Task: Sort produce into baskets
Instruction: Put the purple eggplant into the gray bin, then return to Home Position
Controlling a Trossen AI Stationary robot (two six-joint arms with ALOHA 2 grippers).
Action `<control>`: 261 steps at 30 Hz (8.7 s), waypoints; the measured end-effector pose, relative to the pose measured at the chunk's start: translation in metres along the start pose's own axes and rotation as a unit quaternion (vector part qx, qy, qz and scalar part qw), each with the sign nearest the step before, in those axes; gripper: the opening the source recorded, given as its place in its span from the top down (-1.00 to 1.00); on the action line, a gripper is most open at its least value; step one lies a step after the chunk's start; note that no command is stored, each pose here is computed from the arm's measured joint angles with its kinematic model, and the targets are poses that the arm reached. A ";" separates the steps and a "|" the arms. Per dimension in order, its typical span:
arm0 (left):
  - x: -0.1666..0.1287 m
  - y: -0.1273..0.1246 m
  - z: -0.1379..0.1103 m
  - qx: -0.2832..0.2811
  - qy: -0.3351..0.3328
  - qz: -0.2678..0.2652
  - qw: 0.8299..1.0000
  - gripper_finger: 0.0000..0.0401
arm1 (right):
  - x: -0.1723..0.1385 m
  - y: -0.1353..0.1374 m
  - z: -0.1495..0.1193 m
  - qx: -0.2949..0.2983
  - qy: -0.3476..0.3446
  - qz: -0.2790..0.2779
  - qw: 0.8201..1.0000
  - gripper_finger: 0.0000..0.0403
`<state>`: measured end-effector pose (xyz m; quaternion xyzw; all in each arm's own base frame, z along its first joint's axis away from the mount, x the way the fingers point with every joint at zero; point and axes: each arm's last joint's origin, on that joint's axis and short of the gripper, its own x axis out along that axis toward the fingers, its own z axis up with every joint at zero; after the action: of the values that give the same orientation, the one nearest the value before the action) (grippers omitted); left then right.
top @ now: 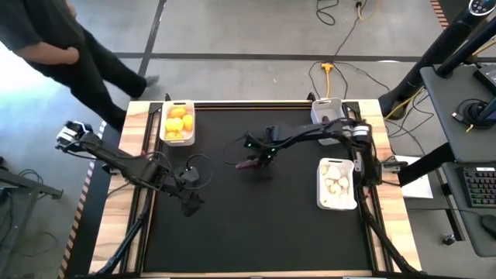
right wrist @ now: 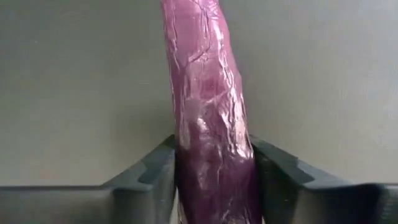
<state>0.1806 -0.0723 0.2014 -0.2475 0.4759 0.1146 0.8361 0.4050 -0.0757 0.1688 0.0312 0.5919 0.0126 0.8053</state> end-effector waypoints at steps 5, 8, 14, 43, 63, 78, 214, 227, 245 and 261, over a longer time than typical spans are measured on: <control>-0.009 0.004 -0.001 0.008 -0.004 -0.004 1.000 -0.43 | -0.062 -0.011 -0.011 0.034 -0.020 -0.024 0.999 0.38; -0.015 0.010 -0.004 0.008 0.006 0.011 1.000 -0.43 | -0.101 -0.028 -0.030 0.094 -0.021 -0.104 0.990 0.37; -0.022 0.016 -0.006 0.008 0.008 0.022 1.000 -0.43 | -0.164 -0.067 -0.093 0.305 -0.019 -0.291 0.907 0.26; -0.021 -0.008 0.014 0.181 -0.125 -0.051 0.974 -0.43 | -0.097 -0.144 -0.225 0.580 0.093 -0.286 0.757 0.18; 0.004 0.019 -0.014 0.238 -0.304 -0.174 0.906 -0.43 | -0.157 -0.054 -0.169 0.417 -0.237 -0.188 0.857 -0.17; -0.005 0.037 -0.018 0.244 -0.343 -0.152 0.894 -0.43 | -0.186 0.084 -0.166 0.080 -0.416 0.033 0.905 0.48; -0.012 0.091 -0.048 0.293 -0.432 -0.193 0.831 -0.43 | -0.087 0.077 -0.295 -0.080 -0.592 0.096 0.796 0.94; -0.011 0.091 -0.048 0.294 -0.430 -0.192 0.832 -0.43 | -0.087 0.077 -0.295 -0.080 -0.592 0.096 0.797 0.94; -0.011 0.091 -0.048 0.293 -0.430 -0.193 0.832 -0.43 | -0.087 0.077 -0.295 -0.080 -0.592 0.096 0.796 0.94; -0.014 0.091 -0.047 0.293 -0.432 -0.193 0.830 -0.43 | -0.087 0.077 -0.295 -0.080 -0.592 0.096 0.796 0.94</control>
<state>0.0998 -0.0195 0.1652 -0.0030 0.0194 -0.0991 0.9949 0.0985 0.0065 0.1690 0.0243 -0.0090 0.1161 0.9929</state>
